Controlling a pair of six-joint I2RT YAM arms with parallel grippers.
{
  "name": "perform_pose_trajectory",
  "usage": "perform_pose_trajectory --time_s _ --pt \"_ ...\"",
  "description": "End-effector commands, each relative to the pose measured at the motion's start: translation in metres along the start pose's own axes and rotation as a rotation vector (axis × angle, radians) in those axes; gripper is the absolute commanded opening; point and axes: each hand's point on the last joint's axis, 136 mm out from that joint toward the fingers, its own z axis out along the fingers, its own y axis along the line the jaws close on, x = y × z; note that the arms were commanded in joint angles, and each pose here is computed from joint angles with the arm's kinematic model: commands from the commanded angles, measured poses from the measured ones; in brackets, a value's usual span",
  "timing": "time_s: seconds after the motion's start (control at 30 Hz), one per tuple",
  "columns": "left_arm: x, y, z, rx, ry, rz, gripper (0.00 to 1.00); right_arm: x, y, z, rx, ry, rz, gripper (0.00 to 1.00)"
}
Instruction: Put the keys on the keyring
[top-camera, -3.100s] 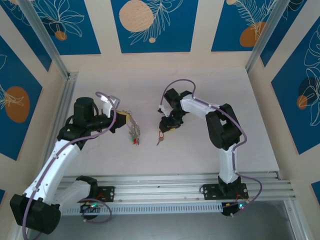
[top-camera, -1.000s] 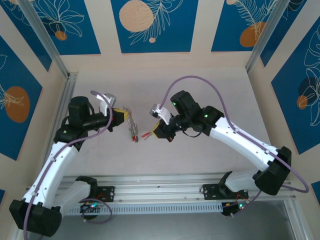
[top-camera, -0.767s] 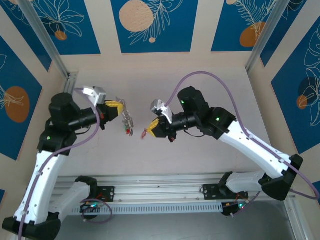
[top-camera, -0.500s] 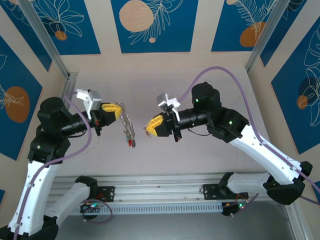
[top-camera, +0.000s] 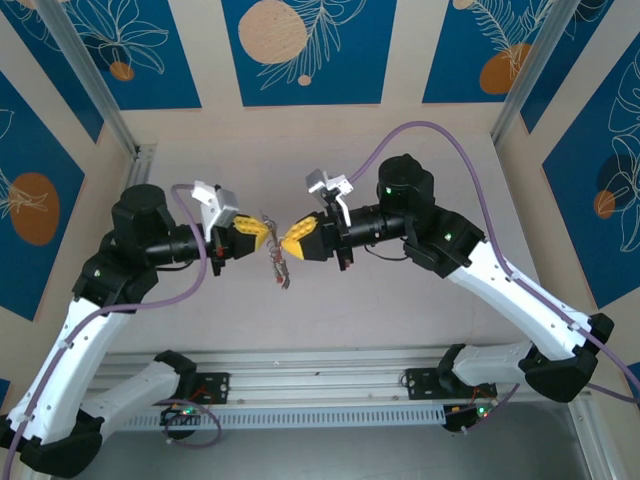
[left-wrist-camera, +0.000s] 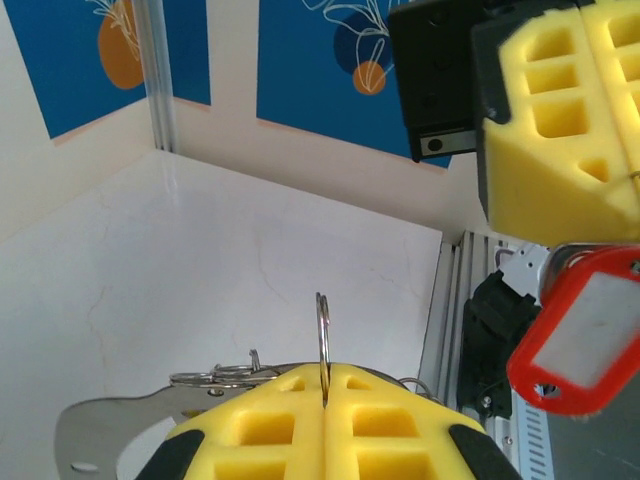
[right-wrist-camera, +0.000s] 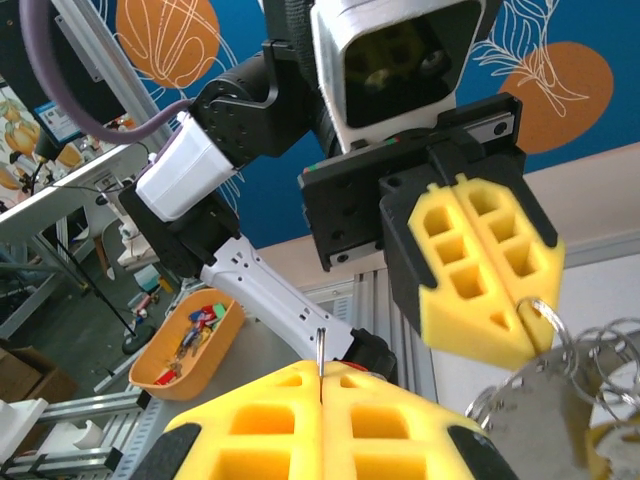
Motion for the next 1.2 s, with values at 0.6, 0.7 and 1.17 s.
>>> perform_pose_trajectory --time_s 0.6,0.7,1.17 --pt "-0.004 0.003 0.024 -0.038 0.055 0.161 0.0 0.02 -0.073 -0.008 0.325 0.074 0.123 0.0" --pt "-0.002 0.005 0.026 -0.047 0.068 0.174 0.0 0.021 -0.074 -0.009 0.334 0.07 0.127 0.0" --pt "0.0 0.012 0.027 -0.09 0.087 0.192 0.0 0.012 -0.028 -0.017 0.227 -0.008 -0.042 0.0"
